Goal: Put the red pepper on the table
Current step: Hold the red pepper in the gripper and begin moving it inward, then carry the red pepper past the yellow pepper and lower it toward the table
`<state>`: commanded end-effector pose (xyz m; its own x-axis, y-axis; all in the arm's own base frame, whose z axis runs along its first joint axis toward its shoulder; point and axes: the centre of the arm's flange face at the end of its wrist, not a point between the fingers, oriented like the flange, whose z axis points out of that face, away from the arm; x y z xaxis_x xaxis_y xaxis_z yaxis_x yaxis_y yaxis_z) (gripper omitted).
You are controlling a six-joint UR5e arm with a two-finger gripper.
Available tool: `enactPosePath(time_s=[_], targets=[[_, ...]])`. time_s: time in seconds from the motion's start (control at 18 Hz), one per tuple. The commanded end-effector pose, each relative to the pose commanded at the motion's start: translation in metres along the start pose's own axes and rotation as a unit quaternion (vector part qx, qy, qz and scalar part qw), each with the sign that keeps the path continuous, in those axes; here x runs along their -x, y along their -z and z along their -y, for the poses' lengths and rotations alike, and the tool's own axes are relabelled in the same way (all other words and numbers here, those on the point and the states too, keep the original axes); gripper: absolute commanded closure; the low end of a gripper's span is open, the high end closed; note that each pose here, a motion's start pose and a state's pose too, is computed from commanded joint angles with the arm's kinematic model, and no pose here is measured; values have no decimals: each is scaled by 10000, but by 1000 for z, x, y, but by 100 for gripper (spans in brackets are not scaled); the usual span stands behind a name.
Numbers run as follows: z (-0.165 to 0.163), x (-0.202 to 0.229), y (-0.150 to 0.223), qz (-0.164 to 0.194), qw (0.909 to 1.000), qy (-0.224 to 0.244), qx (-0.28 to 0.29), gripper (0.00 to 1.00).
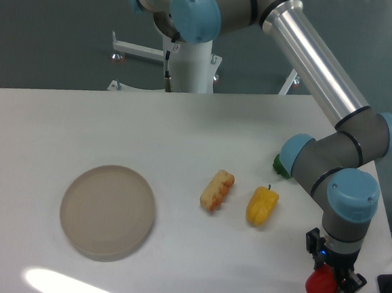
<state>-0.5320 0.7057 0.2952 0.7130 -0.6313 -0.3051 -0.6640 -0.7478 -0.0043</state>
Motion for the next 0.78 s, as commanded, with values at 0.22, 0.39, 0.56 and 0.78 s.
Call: enactPosePath(time_s=[0.22, 0.39, 0.56, 0.78], targets=[[2, -2, 3, -7, 10000, 54, 3, 48], [10, -5, 10, -38, 10000, 86, -16, 48], [11, -16, 29, -210, 9994, 269, -41, 48], [38, -47, 55, -426, 9958, 810, -99, 48]])
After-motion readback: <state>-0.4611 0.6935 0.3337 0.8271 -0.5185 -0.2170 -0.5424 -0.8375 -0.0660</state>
